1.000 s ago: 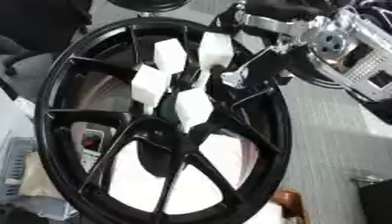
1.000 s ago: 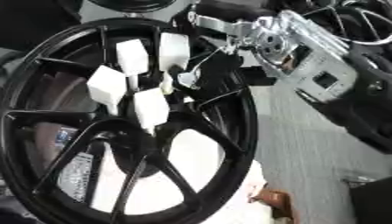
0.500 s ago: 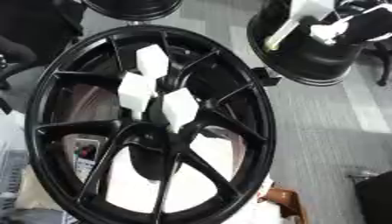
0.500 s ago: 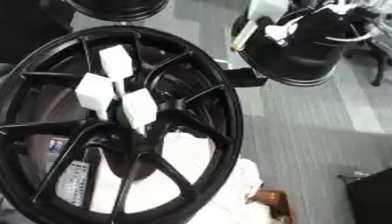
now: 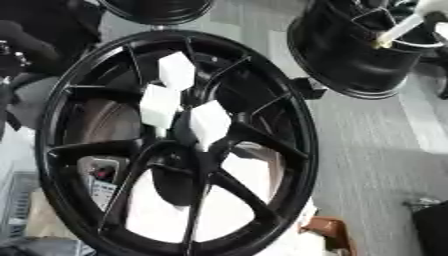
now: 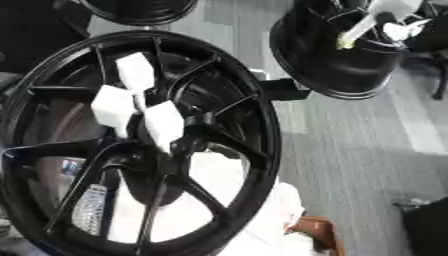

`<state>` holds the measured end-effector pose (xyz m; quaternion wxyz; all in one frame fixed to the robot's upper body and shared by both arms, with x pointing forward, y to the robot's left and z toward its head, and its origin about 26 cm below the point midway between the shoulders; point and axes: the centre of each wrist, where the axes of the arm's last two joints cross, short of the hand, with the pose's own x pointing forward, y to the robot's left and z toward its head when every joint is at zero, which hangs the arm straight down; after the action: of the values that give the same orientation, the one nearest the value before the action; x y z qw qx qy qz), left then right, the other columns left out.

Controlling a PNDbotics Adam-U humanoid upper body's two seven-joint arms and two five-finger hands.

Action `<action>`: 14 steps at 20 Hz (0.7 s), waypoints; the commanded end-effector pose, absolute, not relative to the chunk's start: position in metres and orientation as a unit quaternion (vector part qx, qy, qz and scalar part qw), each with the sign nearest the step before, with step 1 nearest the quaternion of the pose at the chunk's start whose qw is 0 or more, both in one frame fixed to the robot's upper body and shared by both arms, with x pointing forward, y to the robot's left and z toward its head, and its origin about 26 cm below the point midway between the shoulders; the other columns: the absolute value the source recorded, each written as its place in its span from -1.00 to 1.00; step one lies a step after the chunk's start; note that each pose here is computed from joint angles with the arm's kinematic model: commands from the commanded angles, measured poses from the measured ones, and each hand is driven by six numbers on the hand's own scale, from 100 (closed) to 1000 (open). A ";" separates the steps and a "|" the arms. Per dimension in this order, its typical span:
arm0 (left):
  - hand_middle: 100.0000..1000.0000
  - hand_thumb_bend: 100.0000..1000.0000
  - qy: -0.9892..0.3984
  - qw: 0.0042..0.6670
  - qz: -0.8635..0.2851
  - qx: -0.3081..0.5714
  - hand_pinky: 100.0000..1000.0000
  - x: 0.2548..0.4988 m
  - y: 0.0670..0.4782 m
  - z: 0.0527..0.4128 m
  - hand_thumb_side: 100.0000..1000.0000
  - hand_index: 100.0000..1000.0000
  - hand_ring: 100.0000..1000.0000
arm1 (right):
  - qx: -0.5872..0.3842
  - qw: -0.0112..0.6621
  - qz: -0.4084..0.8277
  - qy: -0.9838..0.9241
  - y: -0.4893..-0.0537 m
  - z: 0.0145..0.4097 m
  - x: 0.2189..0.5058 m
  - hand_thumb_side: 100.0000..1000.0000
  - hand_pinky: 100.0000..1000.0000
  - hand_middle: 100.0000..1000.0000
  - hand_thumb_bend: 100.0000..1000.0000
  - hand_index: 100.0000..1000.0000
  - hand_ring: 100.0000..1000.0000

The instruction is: Pull the pin out of the wheel hub.

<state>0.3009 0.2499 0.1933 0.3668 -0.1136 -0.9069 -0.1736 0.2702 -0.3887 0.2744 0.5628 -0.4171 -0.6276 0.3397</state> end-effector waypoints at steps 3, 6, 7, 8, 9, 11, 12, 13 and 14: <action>0.05 -1.00 -0.913 0.353 -0.180 -0.094 0.38 0.299 0.255 0.201 0.08 0.35 0.24 | -0.467 0.597 0.278 -0.590 -0.409 0.249 0.264 -1.00 0.61 -0.21 -1.00 0.07 0.36; 0.05 -1.00 -0.913 0.352 -0.184 -0.096 0.38 0.299 0.254 0.202 0.08 0.35 0.24 | -0.487 0.625 0.249 -0.557 -0.417 0.222 0.256 -1.00 0.61 -0.20 -1.00 0.08 0.37; 0.05 -1.00 -0.913 0.351 -0.185 -0.097 0.38 0.299 0.253 0.202 0.08 0.35 0.24 | -0.495 0.635 0.240 -0.542 -0.420 0.213 0.253 -1.00 0.61 -0.19 -1.00 0.09 0.38; 0.05 -1.00 -0.912 0.351 -0.186 -0.098 0.38 0.299 0.253 0.202 0.08 0.35 0.24 | -0.503 0.643 0.232 -0.528 -0.423 0.205 0.249 -1.00 0.61 -0.19 -1.00 0.09 0.38; 0.05 -1.00 -0.912 0.351 -0.187 -0.099 0.38 0.299 0.252 0.202 0.08 0.35 0.24 | -0.512 0.652 0.223 -0.513 -0.427 0.196 0.246 -1.00 0.61 -0.18 -1.00 0.10 0.38; 0.05 -1.00 -0.911 0.352 -0.189 -0.102 0.38 0.299 0.251 0.202 0.08 0.35 0.24 | -0.525 0.669 0.204 -0.485 -0.433 0.180 0.237 -1.00 0.61 -0.17 -1.00 0.11 0.39; 0.05 -1.00 -0.911 0.352 -0.190 -0.104 0.38 0.299 0.250 0.202 0.08 0.35 0.24 | -0.529 0.676 0.196 -0.474 -0.435 0.174 0.232 -1.00 0.61 -0.17 -1.00 0.12 0.40; 0.05 -1.00 -0.911 0.351 -0.191 -0.106 0.38 0.299 0.250 0.202 0.08 0.35 0.24 | -0.532 0.682 0.190 -0.464 -0.435 0.167 0.227 -1.00 0.63 -0.11 -1.00 0.18 0.44; 0.05 -1.00 -0.910 0.351 -0.192 -0.107 0.38 0.299 0.249 0.202 0.08 0.35 0.24 | -0.534 0.687 0.186 -0.457 -0.434 0.162 0.221 -1.00 0.64 -0.06 -0.98 0.24 0.47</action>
<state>0.3010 0.2501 0.1940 0.3651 -0.1068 -0.9068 -0.1818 0.2219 -0.4326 0.1520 0.7012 -0.5131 -0.4556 0.1935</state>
